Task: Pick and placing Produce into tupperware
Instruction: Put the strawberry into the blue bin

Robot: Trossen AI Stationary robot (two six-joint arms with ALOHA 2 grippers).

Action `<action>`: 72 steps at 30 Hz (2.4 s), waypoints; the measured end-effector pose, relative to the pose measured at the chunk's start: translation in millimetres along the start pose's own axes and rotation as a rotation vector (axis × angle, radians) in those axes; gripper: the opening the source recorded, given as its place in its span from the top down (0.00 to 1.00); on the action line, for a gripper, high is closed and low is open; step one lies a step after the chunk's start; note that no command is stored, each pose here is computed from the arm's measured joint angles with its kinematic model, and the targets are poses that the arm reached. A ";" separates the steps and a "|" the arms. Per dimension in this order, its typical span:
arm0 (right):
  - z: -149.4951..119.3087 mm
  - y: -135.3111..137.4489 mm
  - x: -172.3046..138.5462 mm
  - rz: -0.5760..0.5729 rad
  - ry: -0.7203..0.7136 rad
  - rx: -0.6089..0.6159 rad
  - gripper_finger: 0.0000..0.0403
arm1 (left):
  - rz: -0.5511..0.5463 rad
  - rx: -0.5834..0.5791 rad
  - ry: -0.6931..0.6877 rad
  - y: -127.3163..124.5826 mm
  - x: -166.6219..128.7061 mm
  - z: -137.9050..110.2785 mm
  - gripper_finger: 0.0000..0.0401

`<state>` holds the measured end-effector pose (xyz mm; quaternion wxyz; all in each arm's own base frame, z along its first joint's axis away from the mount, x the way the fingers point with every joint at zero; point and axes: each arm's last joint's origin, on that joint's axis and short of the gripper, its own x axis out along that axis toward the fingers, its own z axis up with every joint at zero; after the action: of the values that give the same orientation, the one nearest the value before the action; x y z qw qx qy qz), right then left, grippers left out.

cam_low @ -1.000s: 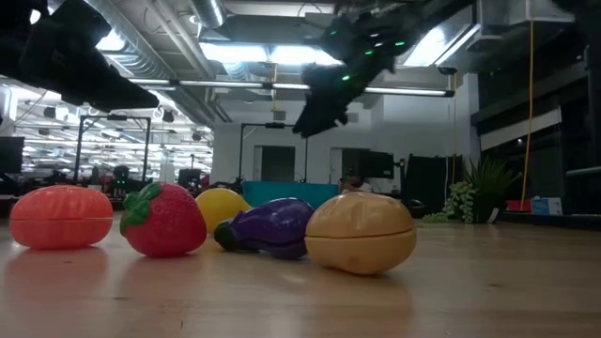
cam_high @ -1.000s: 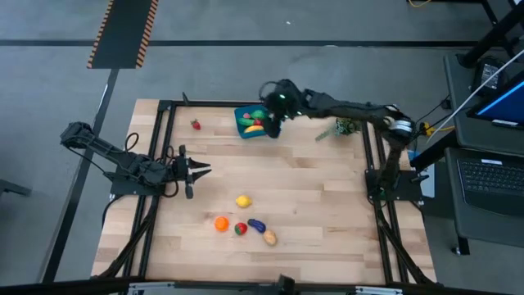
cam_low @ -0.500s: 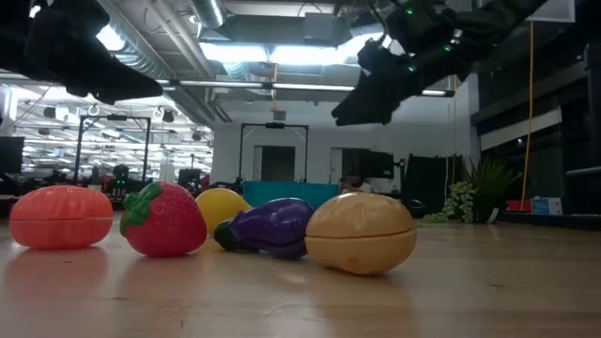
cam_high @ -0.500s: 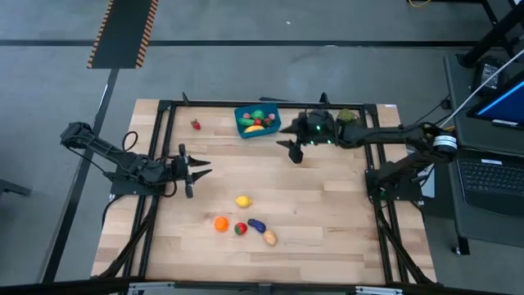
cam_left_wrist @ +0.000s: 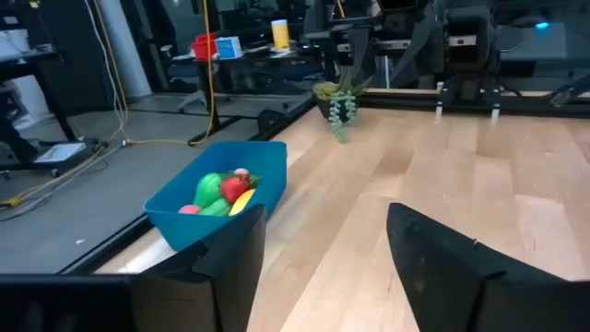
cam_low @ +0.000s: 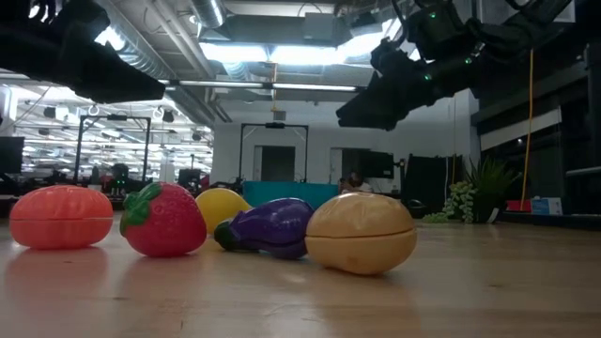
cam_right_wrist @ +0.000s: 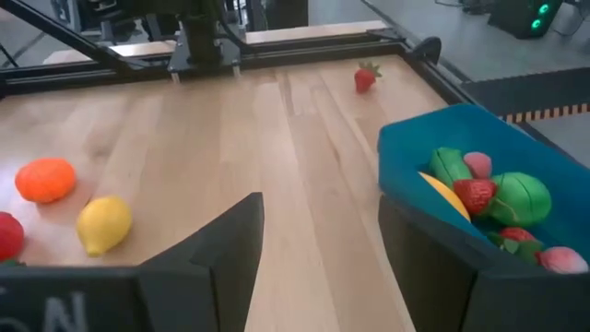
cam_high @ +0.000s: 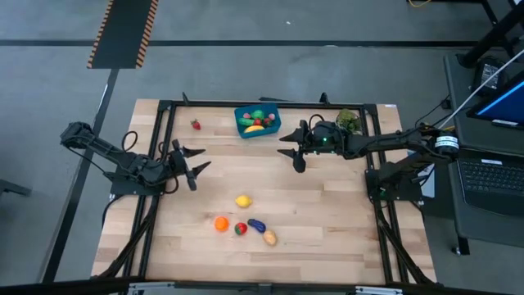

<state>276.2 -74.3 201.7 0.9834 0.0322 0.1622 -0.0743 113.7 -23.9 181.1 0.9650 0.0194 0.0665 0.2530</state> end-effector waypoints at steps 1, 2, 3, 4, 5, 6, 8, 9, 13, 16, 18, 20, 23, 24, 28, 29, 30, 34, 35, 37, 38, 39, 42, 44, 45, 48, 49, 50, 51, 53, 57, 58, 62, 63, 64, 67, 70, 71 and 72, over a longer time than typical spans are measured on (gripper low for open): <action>-0.1 0.0 0.0 0.000 0.001 -0.001 0.46 | 0.001 0.000 0.000 0.0 0.0 0.0 0.44; -0.1 0.0 0.0 -0.001 0.001 -0.002 0.46 | 0.005 -0.004 0.000 0.1 0.0 -0.1 0.44; 0.0 0.0 0.0 -0.001 0.001 -0.002 0.46 | 0.014 -0.015 -0.001 0.4 0.0 -0.1 0.44; -0.1 0.0 0.0 -0.001 0.001 -0.002 0.46 | 0.026 -0.024 -0.001 0.8 0.0 -0.2 0.44; -0.1 0.0 0.0 0.000 0.001 -0.002 0.46 | 0.039 -0.033 -0.001 1.3 0.2 -0.3 0.44; -0.1 0.0 0.0 -0.001 0.001 -0.003 0.46 | 0.051 -0.034 0.001 2.1 0.7 -0.6 0.45; -0.1 0.0 0.0 -0.001 0.001 -0.003 0.46 | 0.073 -0.026 0.012 3.8 1.9 -1.9 0.45; -0.1 0.0 0.0 -0.001 0.002 -0.003 0.46 | 0.085 -0.020 0.019 4.9 2.7 -2.8 0.45; -0.2 0.0 0.0 -0.001 0.002 -0.004 0.46 | 0.144 -0.039 0.043 10.5 6.4 -5.8 0.44; -0.3 0.0 0.1 -0.001 0.002 -0.005 0.46 | 0.203 -0.075 0.070 16.1 9.4 -9.7 0.44; -0.3 -0.1 0.1 -0.001 0.002 -0.006 0.46 | 0.241 -0.089 0.095 20.2 11.2 -13.2 0.45; -0.3 -0.1 0.1 -0.001 0.002 -0.006 0.46 | 0.269 -0.099 0.129 24.3 12.9 -17.2 0.45; -0.3 0.0 0.1 -0.001 0.003 -0.006 0.46 | 0.297 -0.132 0.165 29.9 15.3 -21.1 0.45; -0.3 0.0 0.1 -0.001 0.003 -0.006 0.46 | 0.305 -0.140 0.173 31.7 16.3 -21.6 0.45; -0.4 -0.1 0.1 -0.001 0.003 -0.004 0.46 | 0.322 -0.165 0.194 38.3 20.0 -22.5 0.45; -0.4 -0.1 0.1 -0.001 0.004 -0.004 0.46 | 0.329 -0.171 0.199 40.1 20.8 -22.7 0.45; -0.4 0.0 0.1 -0.001 0.004 -0.004 0.46 | 0.336 -0.178 0.203 41.9 21.5 -22.9 0.45; -0.9 -0.1 0.1 -0.001 0.009 -0.001 0.46 | 0.419 -0.186 0.213 51.5 23.9 -24.0 0.45; -1.1 -0.1 0.1 -0.001 0.011 -0.001 0.46 | 0.440 -0.180 0.218 53.9 24.3 -24.4 0.45; -1.2 -0.1 0.1 -0.001 0.012 0.000 0.46 | 0.473 -0.155 0.231 57.9 24.8 -25.2 0.45; -1.2 0.0 0.1 0.000 0.012 0.000 0.46 | 0.484 -0.142 0.235 59.4 25.1 -25.3 0.45; -1.2 0.0 0.1 0.000 0.012 0.000 0.46 | 0.493 -0.128 0.239 60.7 25.3 -25.3 0.45; -1.2 -0.1 0.1 -0.001 0.012 0.000 0.46 | 0.506 -0.101 0.248 62.5 25.5 -25.4 0.45; -1.2 0.0 0.1 0.000 0.012 -0.001 0.46 | 0.506 -0.101 0.249 62.5 25.5 -25.4 0.45; -1.2 0.0 0.1 0.000 0.012 -0.001 0.46 | 0.505 -0.101 0.249 62.5 25.5 -25.4 0.45; -1.2 -0.1 0.1 -0.001 0.012 -0.002 0.46 | 0.501 -0.100 0.250 62.4 25.5 -25.4 0.45; -1.2 -0.1 0.1 -0.001 0.012 -0.002 0.46 | 0.501 -0.099 0.250 62.4 25.5 -25.4 0.45; -1.1 0.0 0.2 0.000 0.012 -0.002 0.46 | 0.501 -0.099 0.250 62.4 25.5 -25.4 0.45; -1.0 0.0 0.2 0.000 0.011 -0.002 0.46 | 0.501 -0.100 0.249 62.4 25.5 -25.4 0.45; -1.0 0.0 0.2 0.000 0.012 -0.002 0.46 | 0.498 -0.107 0.244 62.3 25.8 -25.0 0.45; -1.1 0.0 0.2 0.000 0.012 -0.002 0.46 | 0.488 -0.130 0.212 62.0 26.7 -19.3 0.45; -1.1 -0.1 0.2 -0.001 0.012 -0.002 0.46 | 0.487 -0.135 0.202 62.2 26.7 -15.4 0.45; -0.9 0.0 0.3 0.000 0.011 -0.003 0.46 | 0.495 -0.170 0.149 64.4 26.6 4.1 0.45; -0.9 0.0 0.3 0.000 0.011 -0.004 0.46 | 0.506 -0.180 0.139 65.8 26.8 8.6 0.45; -0.9 -0.1 0.2 -0.001 0.011 -0.004 0.46 | 0.518 -0.185 0.134 67.4 27.3 12.1 0.45; -0.9 0.0 0.3 0.000 0.011 -0.004 0.46 | 0.543 -0.201 0.137 71.9 30.3 19.1 0.45; -0.9 0.0 0.3 0.000 0.011 -0.005 0.46 | 0.533 -0.241 0.175 76.0 37.4 18.9 0.45; -0.9 -0.2 0.2 -0.001 0.011 -0.005 0.46 | 0.529 -0.243 0.197 77.5 40.0 17.6 0.45; -0.9 0.0 0.3 0.000 0.011 -0.005 0.46 | 0.530 -0.244 0.217 79.2 42.7 16.5 0.45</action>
<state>276.2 -74.3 200.7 0.9826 0.0302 0.1678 -0.0739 114.4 66.0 198.0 0.8479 -0.1069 0.1310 0.5024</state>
